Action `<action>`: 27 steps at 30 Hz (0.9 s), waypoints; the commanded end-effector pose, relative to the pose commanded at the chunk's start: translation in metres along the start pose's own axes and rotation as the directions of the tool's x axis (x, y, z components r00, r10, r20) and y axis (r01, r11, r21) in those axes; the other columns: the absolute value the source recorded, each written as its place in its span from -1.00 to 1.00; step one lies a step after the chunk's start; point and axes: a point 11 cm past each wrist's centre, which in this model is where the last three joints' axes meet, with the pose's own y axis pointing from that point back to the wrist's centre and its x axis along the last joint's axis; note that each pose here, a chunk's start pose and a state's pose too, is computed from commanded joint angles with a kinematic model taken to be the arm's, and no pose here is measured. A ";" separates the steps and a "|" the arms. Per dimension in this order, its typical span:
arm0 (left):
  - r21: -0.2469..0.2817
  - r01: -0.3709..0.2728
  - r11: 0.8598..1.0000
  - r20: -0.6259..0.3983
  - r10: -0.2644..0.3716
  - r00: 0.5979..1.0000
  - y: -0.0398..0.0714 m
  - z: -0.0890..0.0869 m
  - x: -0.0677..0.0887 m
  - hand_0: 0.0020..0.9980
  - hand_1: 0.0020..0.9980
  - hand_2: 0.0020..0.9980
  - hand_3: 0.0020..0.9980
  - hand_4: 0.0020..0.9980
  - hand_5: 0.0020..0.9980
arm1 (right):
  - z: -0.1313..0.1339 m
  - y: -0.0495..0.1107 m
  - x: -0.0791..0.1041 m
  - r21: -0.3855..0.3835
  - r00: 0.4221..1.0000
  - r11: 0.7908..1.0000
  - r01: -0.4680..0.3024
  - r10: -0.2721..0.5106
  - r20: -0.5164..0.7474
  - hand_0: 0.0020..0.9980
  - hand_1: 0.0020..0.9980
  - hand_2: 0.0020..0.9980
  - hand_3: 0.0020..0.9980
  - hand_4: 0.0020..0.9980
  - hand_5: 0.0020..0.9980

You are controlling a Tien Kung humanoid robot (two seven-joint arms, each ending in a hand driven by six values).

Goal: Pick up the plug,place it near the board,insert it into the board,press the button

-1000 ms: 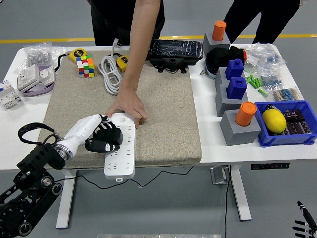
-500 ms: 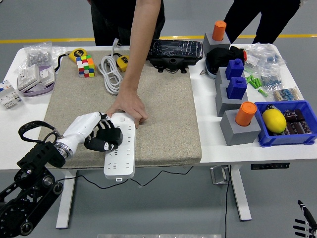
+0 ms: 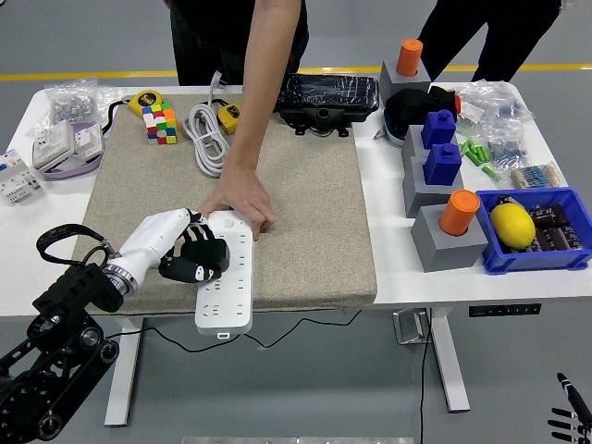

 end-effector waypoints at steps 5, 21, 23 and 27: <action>-0.018 -0.016 1.000 -0.037 0.015 0.999 -0.002 0.004 0.002 -0.74 -0.89 -0.62 -0.38 0.63 -1.00 | 0.001 0.000 0.000 -0.002 1.000 1.000 0.000 0.000 -0.001 0.70 0.50 0.41 0.52 1.00 1.00; -0.027 -0.027 0.999 -0.115 0.023 0.993 -0.004 0.004 0.003 -0.75 -0.91 -0.64 -0.41 0.62 -1.00 | 0.000 0.000 0.001 -0.001 1.000 1.000 -0.001 0.001 -0.004 0.71 0.50 0.41 0.52 1.00 1.00; -0.026 -0.027 0.999 -0.115 0.024 0.993 -0.003 0.003 0.003 -0.75 -0.91 -0.64 -0.41 0.62 -1.00 | 0.001 0.000 0.001 -0.002 1.000 1.000 -0.001 0.001 -0.004 0.71 0.50 0.41 0.52 1.00 1.00; -0.027 -0.037 0.999 -0.120 0.033 0.992 -0.003 0.003 0.004 -0.75 -0.92 -0.64 -0.41 0.62 -1.00 | 0.002 0.000 0.002 -0.004 1.000 1.000 -0.002 0.002 -0.006 0.71 0.50 0.41 0.52 1.00 1.00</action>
